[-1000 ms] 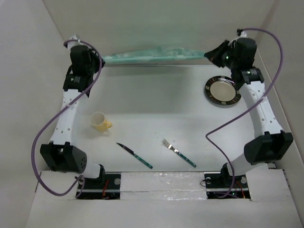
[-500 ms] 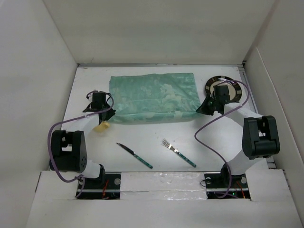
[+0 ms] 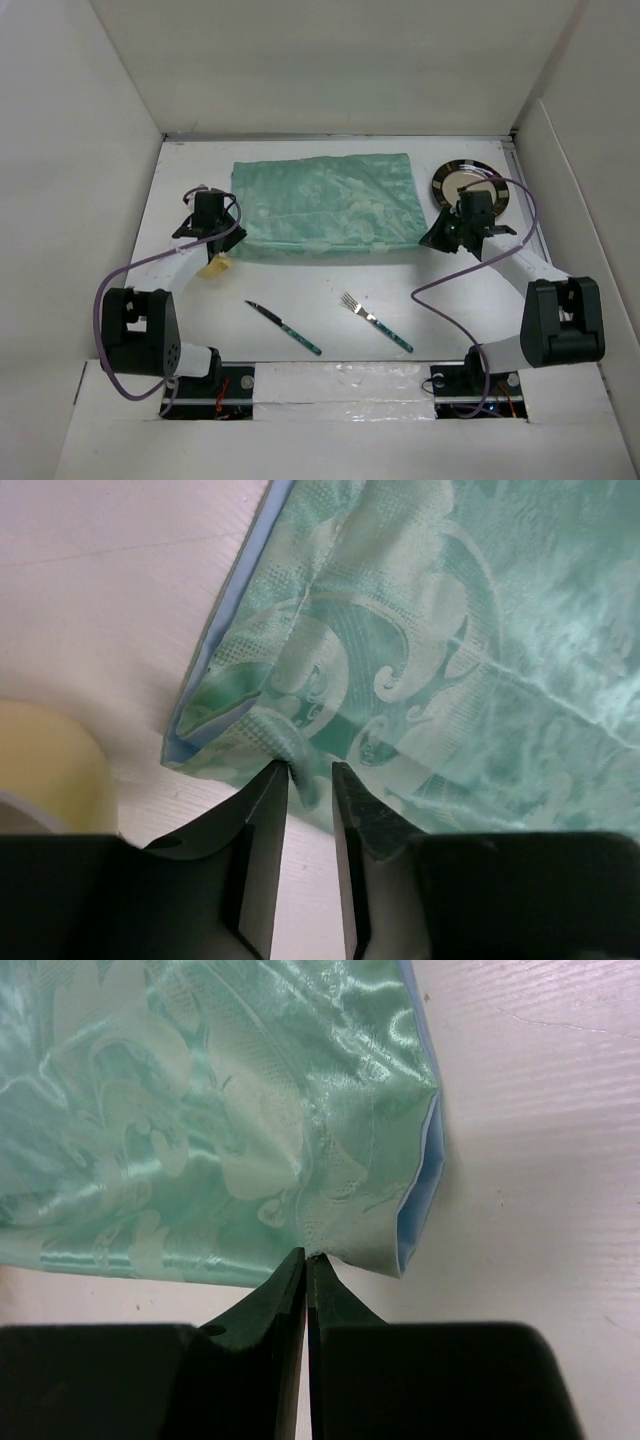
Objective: Set the dinner table for one person
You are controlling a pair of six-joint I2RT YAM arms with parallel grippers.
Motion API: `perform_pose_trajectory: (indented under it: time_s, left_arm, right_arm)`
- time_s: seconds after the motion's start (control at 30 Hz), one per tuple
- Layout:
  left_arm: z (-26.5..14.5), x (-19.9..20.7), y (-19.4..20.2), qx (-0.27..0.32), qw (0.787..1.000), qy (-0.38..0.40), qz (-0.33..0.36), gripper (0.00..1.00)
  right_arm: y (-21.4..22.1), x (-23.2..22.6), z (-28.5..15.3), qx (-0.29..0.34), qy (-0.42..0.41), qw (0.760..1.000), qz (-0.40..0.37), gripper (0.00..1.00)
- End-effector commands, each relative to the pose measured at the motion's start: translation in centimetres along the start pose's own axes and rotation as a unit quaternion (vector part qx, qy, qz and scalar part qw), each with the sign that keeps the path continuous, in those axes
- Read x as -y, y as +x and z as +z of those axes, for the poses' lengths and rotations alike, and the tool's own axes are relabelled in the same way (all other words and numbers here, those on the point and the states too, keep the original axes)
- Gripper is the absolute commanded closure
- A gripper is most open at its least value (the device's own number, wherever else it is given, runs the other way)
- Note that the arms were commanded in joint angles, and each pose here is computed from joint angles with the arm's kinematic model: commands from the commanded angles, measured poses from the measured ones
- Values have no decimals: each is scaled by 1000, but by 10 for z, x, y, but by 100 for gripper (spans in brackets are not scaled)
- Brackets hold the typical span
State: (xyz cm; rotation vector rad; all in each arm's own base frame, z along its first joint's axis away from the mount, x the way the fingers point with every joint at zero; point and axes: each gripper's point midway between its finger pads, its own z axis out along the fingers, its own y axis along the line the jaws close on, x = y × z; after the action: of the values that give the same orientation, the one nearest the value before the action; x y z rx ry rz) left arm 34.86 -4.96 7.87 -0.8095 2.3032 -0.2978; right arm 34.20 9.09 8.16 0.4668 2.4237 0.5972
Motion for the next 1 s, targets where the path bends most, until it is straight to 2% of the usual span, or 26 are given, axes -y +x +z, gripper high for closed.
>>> perform_pose_trajectory:
  time_s: [0.0, 0.03, 0.1, 0.13, 0.27, 0.37, 0.4, 0.43, 0.47, 0.5, 0.57, 0.63, 0.7, 0.73, 0.77, 0.87, 0.9, 0.97]
  left_arm:
    - [-28, 19, -20, 28, 999, 31, 9, 77]
    - [-31, 20, -23, 32, 999, 33, 9, 74]
    - [-44, 24, -30, 45, 998, 41, 9, 67]
    - [-49, 26, -32, 49, 998, 44, 8, 67]
    - [-75, 41, -56, 89, 994, 69, 9, 65]
    - [-91, 54, -72, 106, 990, 86, 21, 65]
    - [-96, 61, -73, 104, 989, 100, 27, 66]
    - [-101, 66, -78, 110, 987, 108, 39, 67]
    - [-111, 79, -83, 111, 984, 135, 48, 70]
    - [-121, 90, -85, 109, 979, 162, 56, 76]
    - [-147, 116, -102, 133, 966, 211, 73, 84]
    - [-175, 140, -110, 143, 949, 268, 86, 100]
    - [-217, 165, -122, 162, 925, 329, 102, 100]
    - [-257, 183, -128, 183, 897, 383, 121, 100]
    - [-257, 183, -128, 183, 897, 383, 122, 100]
    - [-294, 187, -130, 210, 876, 409, 149, 100]
    - [-299, 185, -127, 211, 875, 407, 156, 100]
    - [-304, 178, -126, 229, 879, 384, 166, 99]
  right_arm:
    - [-5, 1, -15, 17, 2, 1000, -13, 87]
    - [-5, 1, -17, 18, 5, 1000, -13, 79]
    - [-2, 2, -24, 16, 10, 1000, -15, 72]
    - [-2, 3, -27, 16, 13, 1000, -16, 67]
    - [3, 4, -44, 9, 28, 999, -16, 60]
    - [-3, -3, -60, 33, 22, 999, -14, 59]
    - [-6, -5, -63, 41, 21, 999, -11, 60]
    - [-13, -6, -70, 63, 25, 998, -8, 77]
    - [-22, -6, -73, 83, 25, 996, 8, 87]
    - [-31, -8, -76, 102, 21, 994, 16, 98]
    - [-51, -15, -83, 140, -2, 989, 46, 100]
    - [-74, -10, -88, 172, -7, 982, 78, 100]
    - [-97, 0, -86, 191, -7, 972, 133, 100]
    - [-116, 13, -81, 211, 5, 959, 188, 100]
    - [-120, 21, -84, 218, 11, 956, 196, 100]
    - [-140, 51, -75, 239, 15, 932, 272, 76]
    - [-148, 71, -77, 254, 30, 921, 295, 58]
    - [-155, 95, -64, 253, 54, 909, 327, 47]
